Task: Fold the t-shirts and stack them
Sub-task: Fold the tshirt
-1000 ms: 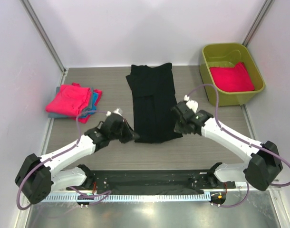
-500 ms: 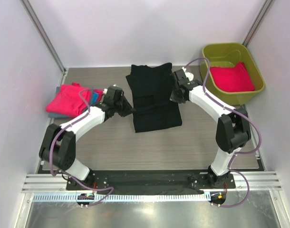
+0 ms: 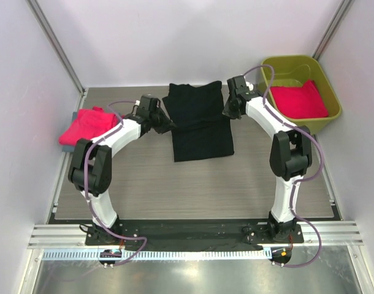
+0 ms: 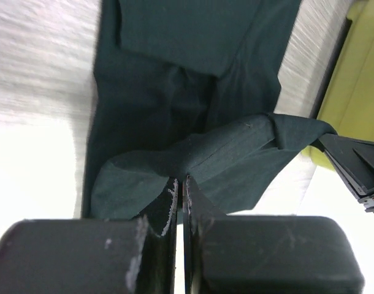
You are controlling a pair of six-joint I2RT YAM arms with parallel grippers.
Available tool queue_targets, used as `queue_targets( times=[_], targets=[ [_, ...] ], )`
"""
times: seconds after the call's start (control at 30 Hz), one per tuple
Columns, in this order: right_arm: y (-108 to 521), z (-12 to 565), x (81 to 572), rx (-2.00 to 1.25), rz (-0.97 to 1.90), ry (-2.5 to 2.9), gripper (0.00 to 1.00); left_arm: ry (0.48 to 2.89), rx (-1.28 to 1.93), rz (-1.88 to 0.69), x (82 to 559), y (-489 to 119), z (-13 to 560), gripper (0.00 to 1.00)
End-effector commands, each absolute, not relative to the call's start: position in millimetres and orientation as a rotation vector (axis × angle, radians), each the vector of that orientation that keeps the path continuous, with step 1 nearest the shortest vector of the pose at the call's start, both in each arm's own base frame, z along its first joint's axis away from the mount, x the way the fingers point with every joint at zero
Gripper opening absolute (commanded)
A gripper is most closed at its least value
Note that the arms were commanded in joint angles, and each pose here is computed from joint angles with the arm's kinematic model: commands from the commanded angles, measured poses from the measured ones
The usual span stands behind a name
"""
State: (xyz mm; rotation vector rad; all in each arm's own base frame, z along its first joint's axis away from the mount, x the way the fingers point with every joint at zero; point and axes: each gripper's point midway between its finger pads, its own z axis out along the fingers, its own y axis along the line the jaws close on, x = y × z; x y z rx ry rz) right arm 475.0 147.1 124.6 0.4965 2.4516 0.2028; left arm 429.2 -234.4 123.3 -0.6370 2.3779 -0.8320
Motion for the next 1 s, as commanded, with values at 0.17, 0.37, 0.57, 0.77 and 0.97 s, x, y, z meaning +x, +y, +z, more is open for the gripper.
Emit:
queue_targets(
  times=[0.17,0.37,0.57,0.77,0.97],
  targets=[
    [156.3,134.4,521.0,0.437,0.274,2.388,0.02,2.349,-0.637,-0.9,471.6,-236.1,127.8,0.01],
    [135.9,162.6,542.9,0.516,0.256,2.203,0.87,2.325,-0.587,-0.871,498.0,-225.7,130.3,0.99],
    [136.4,169.5,478.8,0.464,0.364,2.226,0.76,2.355,-0.539,-0.84,448.9,-216.1,139.0,1.0],
    [144.6,116.2,402.8,0.429,0.489,2.374,0.56,2.435,-0.424,-0.904,372.8,-237.5,118.8,0.91],
    [145.3,79.0,364.5,0.416,0.545,2.438,0.42,2.445,-0.424,-0.917,339.6,-238.9,101.2,0.87]
  ],
)
